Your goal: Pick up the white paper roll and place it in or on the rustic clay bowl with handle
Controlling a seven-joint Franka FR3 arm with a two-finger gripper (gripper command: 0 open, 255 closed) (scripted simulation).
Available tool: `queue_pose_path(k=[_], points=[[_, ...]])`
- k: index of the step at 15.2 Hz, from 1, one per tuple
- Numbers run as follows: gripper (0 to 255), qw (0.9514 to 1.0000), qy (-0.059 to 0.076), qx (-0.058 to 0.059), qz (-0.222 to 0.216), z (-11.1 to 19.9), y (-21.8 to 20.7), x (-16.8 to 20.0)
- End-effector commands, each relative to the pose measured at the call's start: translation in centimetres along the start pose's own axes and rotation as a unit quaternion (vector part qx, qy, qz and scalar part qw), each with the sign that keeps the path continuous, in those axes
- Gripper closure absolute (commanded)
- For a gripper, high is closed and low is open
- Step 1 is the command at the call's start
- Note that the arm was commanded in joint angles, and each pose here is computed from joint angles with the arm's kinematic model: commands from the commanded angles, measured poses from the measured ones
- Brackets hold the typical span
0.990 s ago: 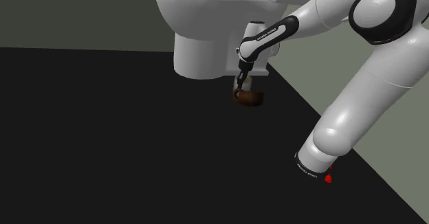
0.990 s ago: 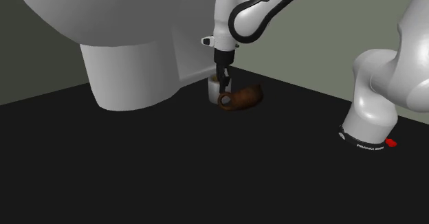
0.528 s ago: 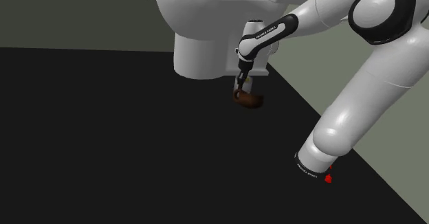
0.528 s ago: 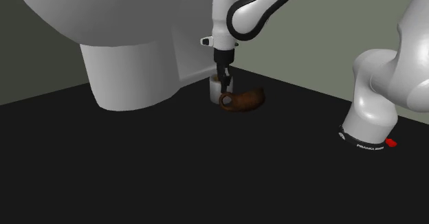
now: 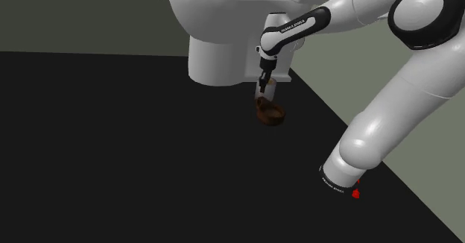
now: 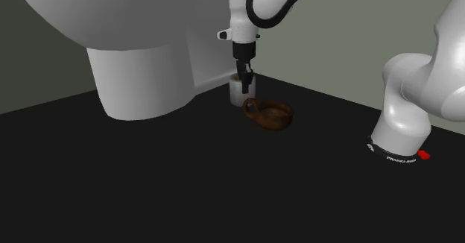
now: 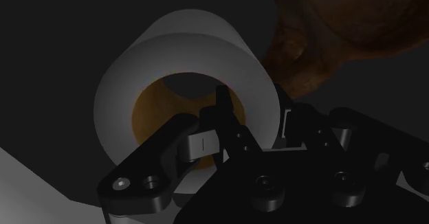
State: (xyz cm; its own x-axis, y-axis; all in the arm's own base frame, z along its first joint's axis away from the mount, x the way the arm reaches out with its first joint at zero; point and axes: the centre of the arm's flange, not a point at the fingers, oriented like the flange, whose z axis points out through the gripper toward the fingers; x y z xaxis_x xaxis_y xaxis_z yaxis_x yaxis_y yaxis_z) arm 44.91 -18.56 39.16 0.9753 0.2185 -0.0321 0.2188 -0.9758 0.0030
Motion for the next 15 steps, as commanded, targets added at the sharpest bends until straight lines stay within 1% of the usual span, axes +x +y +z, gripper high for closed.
queue_pose_path(k=[1, 15], points=[[255, 1.0000, 0.000, 0.000, 0.000, -1.1, 0.0, -0.1], [255, 1.0000, 0.000, 0.000, 0.000, -8.5, 0.0, -0.3]])
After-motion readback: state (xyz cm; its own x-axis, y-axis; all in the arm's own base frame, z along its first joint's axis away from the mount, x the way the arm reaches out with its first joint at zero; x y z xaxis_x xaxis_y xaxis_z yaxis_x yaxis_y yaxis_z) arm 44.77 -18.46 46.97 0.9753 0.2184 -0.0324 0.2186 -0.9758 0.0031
